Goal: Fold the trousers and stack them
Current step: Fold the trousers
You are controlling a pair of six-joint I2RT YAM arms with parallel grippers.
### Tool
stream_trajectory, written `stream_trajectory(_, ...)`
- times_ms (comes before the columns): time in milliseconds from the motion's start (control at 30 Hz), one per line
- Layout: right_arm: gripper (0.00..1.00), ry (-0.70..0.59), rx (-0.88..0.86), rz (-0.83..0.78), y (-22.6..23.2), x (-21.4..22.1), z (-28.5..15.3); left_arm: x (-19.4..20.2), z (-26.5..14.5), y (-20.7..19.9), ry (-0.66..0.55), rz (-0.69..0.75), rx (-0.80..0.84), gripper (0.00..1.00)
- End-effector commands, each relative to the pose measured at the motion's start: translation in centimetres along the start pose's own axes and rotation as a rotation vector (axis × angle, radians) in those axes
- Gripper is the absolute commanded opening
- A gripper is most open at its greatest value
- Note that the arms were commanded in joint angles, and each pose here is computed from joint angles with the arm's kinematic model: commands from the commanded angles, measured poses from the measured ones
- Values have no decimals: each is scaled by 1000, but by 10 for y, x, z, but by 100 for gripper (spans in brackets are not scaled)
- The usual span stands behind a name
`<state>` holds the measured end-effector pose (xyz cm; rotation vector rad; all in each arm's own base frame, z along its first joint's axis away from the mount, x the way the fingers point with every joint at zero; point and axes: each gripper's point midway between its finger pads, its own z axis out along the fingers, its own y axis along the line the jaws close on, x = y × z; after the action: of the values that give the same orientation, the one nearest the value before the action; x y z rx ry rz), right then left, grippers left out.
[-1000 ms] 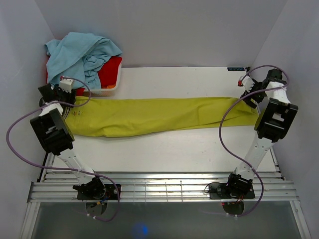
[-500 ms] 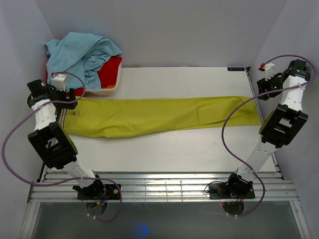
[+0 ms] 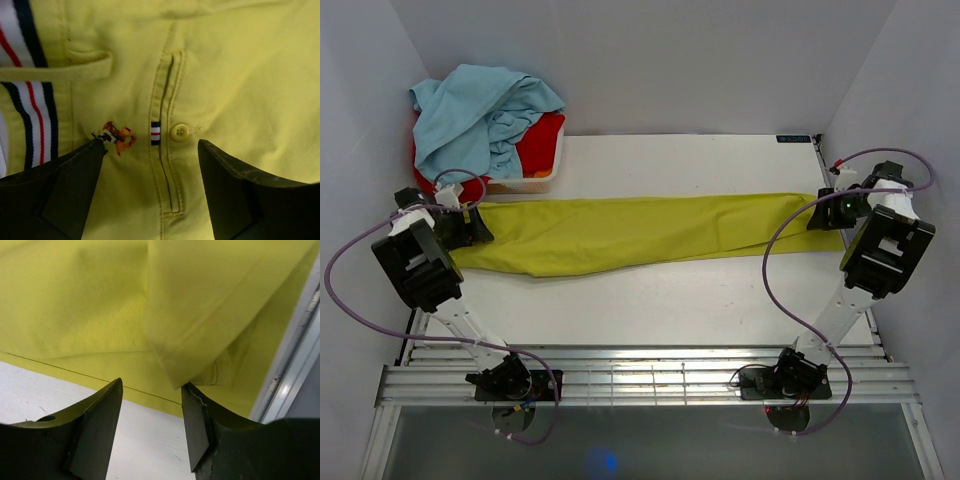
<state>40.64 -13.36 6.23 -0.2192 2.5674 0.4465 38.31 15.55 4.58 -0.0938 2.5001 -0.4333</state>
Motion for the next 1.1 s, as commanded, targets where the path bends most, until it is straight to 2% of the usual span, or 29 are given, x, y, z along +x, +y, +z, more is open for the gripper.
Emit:
stream_trajectory(0, 55, 20, 14, 7, -3, 11, 14, 1, 4, 10, 44, -82, -20, 86)
stream_trajectory(67, 53, 81, 25, -18, -4, 32, 19, 24, 9, 20, 133, -106, -54, 81)
stream_trajectory(133, 51, 130, 63, -41, -10, 49, 16, 42, 3, 28, 173, -101, -81, 80)
stream_trajectory(333, 46, 228, 61, -91, -7, 93, -2, 89, -46, 40, 231, -101, -124, 78)
stream_trajectory(500, 43, 219, 2, -118, 12, 106, -28, 97, -80, 58, 216, -47, -142, 78)
stream_trajectory(633, 48, 93, -3, -142, 27, 66, -57, 85, -88, 59, 178, -4, -135, 80)
stream_trajectory(700, 53, 34, -3, -103, 29, 42, -68, 80, -85, 58, 167, -10, -125, 80)
stream_trajectory(767, 61, 7, -18, -80, 29, 26, -72, 80, -78, 55, 176, -28, -101, 80)
stream_trajectory(867, 68, -5, -89, -69, 36, 19, -63, 84, -70, 54, 180, -43, -81, 80)
stream_trajectory(1067, 65, -32, -112, -85, 24, 0, -34, 89, -60, 56, 198, -65, -71, 80)
